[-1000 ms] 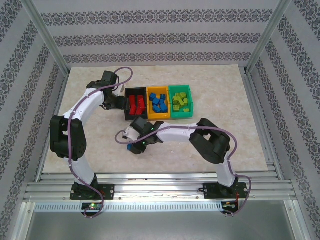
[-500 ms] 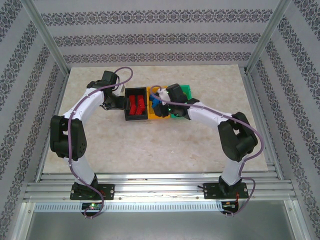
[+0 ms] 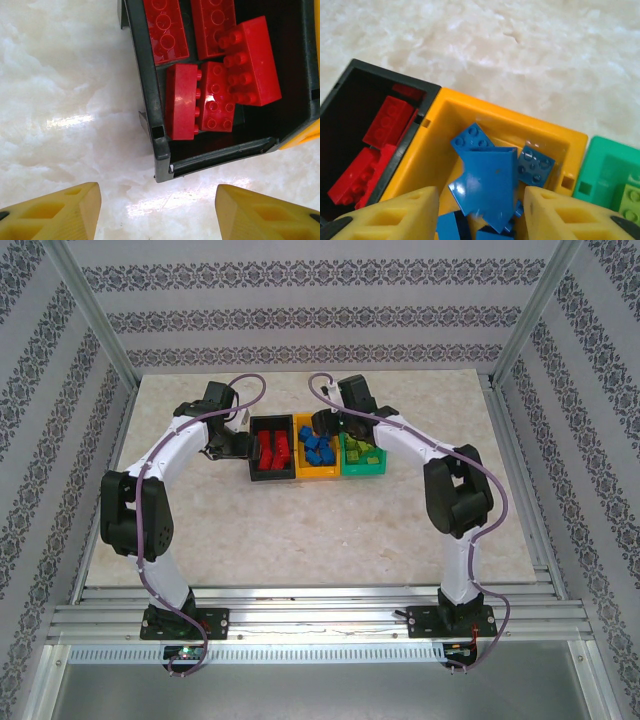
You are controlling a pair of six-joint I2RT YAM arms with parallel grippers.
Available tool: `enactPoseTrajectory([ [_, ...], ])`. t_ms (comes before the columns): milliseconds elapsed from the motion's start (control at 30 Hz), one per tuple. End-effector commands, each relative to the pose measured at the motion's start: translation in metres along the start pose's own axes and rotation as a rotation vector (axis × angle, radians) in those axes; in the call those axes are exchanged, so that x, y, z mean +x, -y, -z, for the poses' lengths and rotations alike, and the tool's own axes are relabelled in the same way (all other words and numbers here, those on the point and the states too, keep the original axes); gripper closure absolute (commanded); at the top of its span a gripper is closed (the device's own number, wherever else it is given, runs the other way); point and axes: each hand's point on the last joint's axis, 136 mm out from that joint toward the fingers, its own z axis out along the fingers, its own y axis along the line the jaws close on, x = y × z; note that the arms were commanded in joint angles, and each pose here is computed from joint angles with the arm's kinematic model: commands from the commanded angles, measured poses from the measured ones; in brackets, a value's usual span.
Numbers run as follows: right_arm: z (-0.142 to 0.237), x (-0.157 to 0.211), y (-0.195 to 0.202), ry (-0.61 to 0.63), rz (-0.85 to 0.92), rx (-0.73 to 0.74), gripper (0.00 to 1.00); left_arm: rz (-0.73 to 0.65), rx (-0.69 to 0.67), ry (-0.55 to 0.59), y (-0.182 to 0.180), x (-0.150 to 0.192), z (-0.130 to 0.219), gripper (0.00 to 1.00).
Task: Sort the legos into containers by color
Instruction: Place the lego in the container.
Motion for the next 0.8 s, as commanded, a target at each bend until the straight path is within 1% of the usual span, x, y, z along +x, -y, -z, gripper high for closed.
enactPoseTrajectory([
  [0,0.004,0.006,0.004,-0.014,0.001,0.021,0.49,-0.006,-0.004,-0.013,-0.003,-0.001,0.005,0.38],
  [133,0.018,0.018,-0.007,-0.017,0.014,-0.004,0.46,-0.003,0.008,-0.009,-0.001,-0.001,0.005,0.38],
  [233,0.034,0.033,-0.013,-0.015,0.028,-0.012,0.44,-0.006,-0.009,0.006,-0.004,-0.003,0.008,0.38],
  [367,0.066,0.048,-0.017,0.017,0.053,-0.010,0.42,-0.006,-0.013,0.039,-0.004,-0.005,0.013,0.38],
  [467,0.094,0.058,-0.015,0.049,0.080,0.014,0.40,-0.004,-0.026,0.085,-0.006,-0.009,0.020,0.38],
  [567,0.124,0.067,-0.002,0.105,0.093,0.097,0.37,0.006,-0.024,0.149,-0.005,-0.013,0.027,0.38],
  [667,0.152,0.076,0.027,0.171,0.063,0.227,0.34,0.020,-0.052,0.228,-0.011,-0.017,0.034,0.38],
  [700,0.159,0.080,0.038,0.186,0.040,0.265,0.31,0.030,-0.068,0.258,-0.015,-0.018,0.036,0.38],
  [733,0.167,0.084,0.050,0.206,0.011,0.296,0.25,0.044,-0.083,0.289,-0.019,-0.019,0.037,0.38],
  [767,0.171,0.085,0.056,0.227,-0.008,0.303,0.21,0.055,-0.094,0.316,-0.022,-0.019,0.038,0.38],
])
